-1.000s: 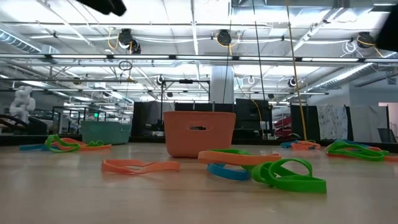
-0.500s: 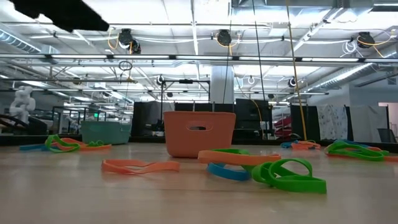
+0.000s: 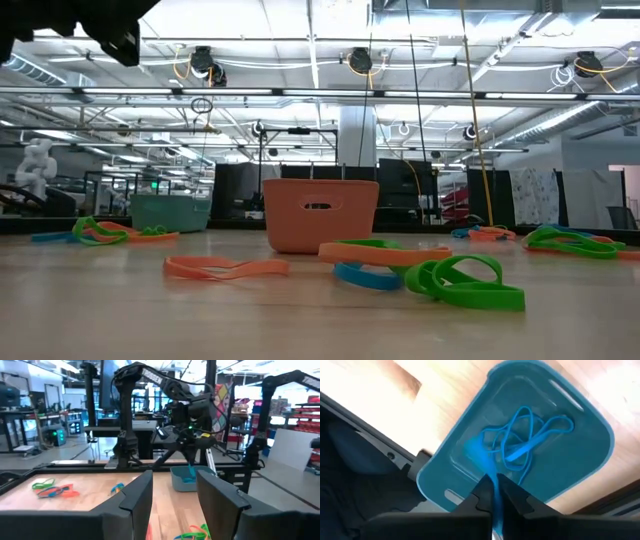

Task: Sort rubber bands into baskets
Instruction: Put the blue rubber band into the blue bin

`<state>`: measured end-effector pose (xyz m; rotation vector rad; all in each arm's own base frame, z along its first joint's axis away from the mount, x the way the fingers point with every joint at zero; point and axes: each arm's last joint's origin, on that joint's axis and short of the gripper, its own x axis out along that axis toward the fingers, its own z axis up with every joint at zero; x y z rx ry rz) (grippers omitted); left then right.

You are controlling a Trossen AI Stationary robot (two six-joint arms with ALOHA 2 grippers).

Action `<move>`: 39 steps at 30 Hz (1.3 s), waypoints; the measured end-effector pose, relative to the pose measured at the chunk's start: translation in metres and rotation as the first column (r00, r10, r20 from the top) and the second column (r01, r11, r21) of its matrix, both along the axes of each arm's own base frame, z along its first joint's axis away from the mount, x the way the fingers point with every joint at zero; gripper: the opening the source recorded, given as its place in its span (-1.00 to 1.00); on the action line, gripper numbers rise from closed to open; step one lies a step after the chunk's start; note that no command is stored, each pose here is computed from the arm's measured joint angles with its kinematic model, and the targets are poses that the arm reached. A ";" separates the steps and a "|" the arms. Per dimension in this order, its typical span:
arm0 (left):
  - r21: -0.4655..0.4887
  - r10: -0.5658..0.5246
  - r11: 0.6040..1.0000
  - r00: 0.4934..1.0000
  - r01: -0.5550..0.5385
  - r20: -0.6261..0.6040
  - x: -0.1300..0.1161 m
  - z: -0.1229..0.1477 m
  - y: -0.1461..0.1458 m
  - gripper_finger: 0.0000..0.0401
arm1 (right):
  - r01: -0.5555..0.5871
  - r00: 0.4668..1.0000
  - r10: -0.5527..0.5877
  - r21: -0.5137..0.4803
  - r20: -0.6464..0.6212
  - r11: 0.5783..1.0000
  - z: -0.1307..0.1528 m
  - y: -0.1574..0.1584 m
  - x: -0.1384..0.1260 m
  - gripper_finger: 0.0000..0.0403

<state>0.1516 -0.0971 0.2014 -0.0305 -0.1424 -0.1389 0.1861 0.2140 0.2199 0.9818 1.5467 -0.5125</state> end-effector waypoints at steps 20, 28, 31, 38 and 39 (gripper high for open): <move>-0.027 0.020 0.999 1.000 -0.020 -0.008 0.000 0.000 0.001 -0.21 | -0.022 0.999 0.021 -0.016 -0.044 1.000 -0.001 -0.036 0.025 -0.48; -0.027 0.024 0.999 1.000 -0.024 -0.011 0.000 -0.001 0.001 -0.21 | -0.079 0.994 0.080 -0.026 0.079 0.997 -0.001 -0.067 0.053 -0.48; -0.027 0.024 0.999 1.000 -0.024 -0.011 0.000 -0.001 0.001 -0.21 | -0.088 0.980 0.094 -0.044 0.176 0.995 0.001 -0.086 0.070 -0.48; -0.025 0.024 0.999 1.000 -0.024 -0.012 0.000 -0.001 0.001 -0.21 | -0.063 0.903 0.116 -0.139 0.414 0.988 0.007 -0.142 0.109 -0.48; -0.024 0.024 0.999 1.000 -0.024 -0.013 0.000 -0.001 0.001 -0.21 | -0.050 0.884 0.118 -0.161 0.452 0.986 0.009 -0.151 0.114 -0.48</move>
